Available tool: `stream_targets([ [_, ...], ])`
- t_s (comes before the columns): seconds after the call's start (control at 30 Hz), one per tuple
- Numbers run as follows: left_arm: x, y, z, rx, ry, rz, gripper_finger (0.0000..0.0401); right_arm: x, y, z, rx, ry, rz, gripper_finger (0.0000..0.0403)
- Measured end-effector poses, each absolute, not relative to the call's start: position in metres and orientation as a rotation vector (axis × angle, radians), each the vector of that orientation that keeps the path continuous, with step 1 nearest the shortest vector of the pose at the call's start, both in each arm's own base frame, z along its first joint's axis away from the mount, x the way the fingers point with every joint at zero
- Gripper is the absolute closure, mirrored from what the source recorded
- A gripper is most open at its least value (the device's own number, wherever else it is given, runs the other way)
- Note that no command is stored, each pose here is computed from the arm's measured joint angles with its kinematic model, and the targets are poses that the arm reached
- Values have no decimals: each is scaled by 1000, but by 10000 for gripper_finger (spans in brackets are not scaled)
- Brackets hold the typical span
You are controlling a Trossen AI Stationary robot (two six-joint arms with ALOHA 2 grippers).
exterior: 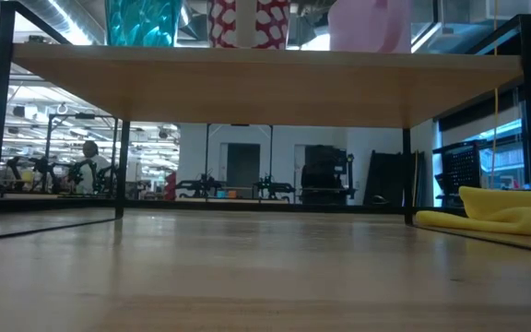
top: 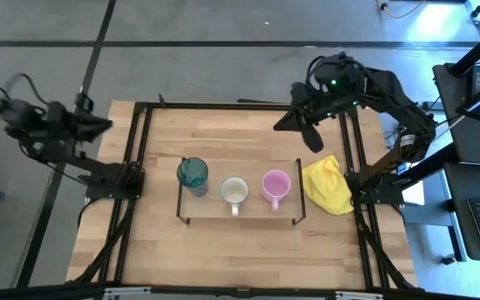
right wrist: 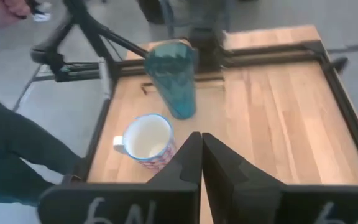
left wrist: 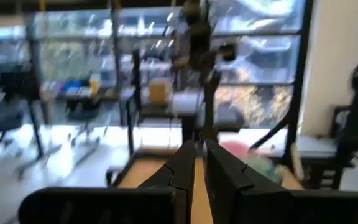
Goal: Stack small to large cups/mugs on shelf
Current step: Return to Home Position
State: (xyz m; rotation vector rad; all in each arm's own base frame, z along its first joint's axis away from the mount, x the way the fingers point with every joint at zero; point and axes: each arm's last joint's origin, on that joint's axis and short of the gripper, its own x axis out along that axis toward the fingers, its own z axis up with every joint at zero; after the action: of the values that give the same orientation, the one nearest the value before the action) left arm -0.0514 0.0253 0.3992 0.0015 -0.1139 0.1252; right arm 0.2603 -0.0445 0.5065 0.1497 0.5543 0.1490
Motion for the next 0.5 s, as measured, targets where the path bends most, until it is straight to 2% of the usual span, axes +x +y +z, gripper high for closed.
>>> stream_targets([
  [0.2,-63,30,355,-90,-134,190,374,258,-44,507,153,555,126,390],
  [0.3,-60,30,346,-113,-30,246,374,259,-41,510,161,533,130,390],
  [0.4,-49,26,345,-151,-91,233,374,263,-38,513,144,493,143,390],
  [0.5,-32,21,339,-101,-91,216,374,267,-33,516,99,449,165,390],
])
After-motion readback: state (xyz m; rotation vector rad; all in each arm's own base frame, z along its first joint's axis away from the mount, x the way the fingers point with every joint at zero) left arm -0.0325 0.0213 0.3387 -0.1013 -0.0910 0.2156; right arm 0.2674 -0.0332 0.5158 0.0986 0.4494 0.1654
